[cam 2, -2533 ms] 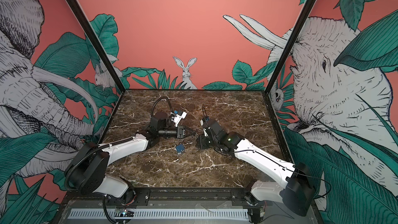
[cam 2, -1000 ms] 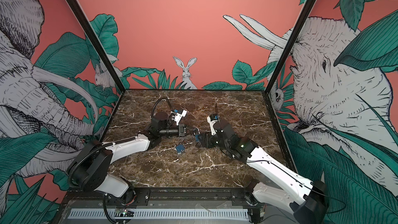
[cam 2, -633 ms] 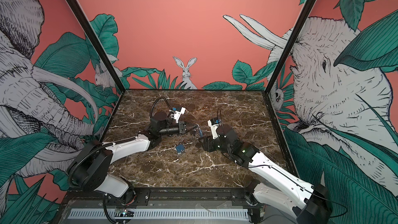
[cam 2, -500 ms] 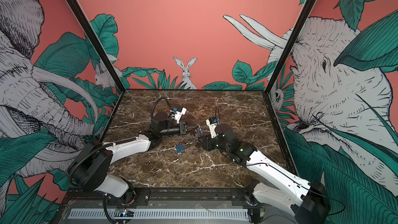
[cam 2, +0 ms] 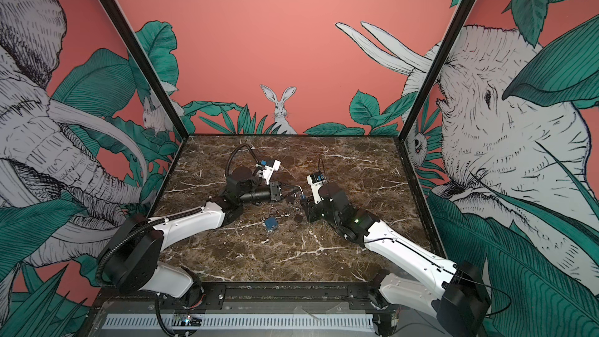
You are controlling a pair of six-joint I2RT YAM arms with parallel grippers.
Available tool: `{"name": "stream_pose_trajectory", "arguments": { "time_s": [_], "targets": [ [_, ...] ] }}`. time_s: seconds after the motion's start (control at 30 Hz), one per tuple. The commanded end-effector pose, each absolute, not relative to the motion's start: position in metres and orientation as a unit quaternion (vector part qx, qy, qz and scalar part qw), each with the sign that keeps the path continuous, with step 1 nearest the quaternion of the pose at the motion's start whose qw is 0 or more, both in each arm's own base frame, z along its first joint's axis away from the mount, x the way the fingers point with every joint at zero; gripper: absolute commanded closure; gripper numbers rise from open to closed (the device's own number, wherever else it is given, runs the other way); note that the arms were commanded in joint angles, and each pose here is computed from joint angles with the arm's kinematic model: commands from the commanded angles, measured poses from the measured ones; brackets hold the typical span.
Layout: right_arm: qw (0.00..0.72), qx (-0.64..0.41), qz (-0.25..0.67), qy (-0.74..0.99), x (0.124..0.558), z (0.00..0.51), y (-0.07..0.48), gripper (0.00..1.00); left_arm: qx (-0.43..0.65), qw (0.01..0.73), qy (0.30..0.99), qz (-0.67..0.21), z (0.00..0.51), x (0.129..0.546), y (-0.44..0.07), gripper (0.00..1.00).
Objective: Lock with the key
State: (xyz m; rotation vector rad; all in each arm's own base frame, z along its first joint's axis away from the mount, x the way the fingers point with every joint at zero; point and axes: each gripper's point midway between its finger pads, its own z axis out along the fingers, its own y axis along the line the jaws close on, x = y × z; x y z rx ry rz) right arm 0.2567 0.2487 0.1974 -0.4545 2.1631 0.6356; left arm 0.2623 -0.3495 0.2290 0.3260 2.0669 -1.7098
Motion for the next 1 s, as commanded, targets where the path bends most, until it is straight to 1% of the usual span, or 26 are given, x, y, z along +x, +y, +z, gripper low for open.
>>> {"name": "stream_pose_trajectory", "arguments": {
  "time_s": [0.0,0.37,0.6,0.77,0.83,0.93,0.97],
  "targets": [
    [0.446,-0.177,0.251,0.841,0.269,0.220,0.251,0.68,0.141,0.252,0.715,-0.637,0.270,0.260,-0.351,1.00],
    [0.442,-0.177,0.244,0.845,0.273,0.215,0.253,0.69,0.140,0.257,0.712,-0.638,0.273,0.261,-0.351,1.00],
    [0.450,-0.172,0.240,0.843,0.276,0.217,0.252,0.72,0.139,0.256,0.712,-0.639,0.274,0.260,-0.351,1.00],
    [0.455,-0.167,0.234,0.843,0.279,0.217,0.250,0.76,0.140,0.258,0.709,-0.642,0.277,0.260,-0.351,1.00],
    [0.455,-0.167,0.232,0.843,0.280,0.215,0.250,0.81,0.140,0.257,0.708,-0.642,0.277,0.259,-0.351,1.00],
    [0.455,-0.169,0.232,0.843,0.279,0.215,0.250,0.96,0.140,0.256,0.709,-0.643,0.276,0.258,-0.351,1.00],
    [0.455,-0.170,0.235,0.842,0.279,0.216,0.250,1.00,0.141,0.255,0.709,-0.642,0.276,0.258,-0.351,1.00]
  ]
}}
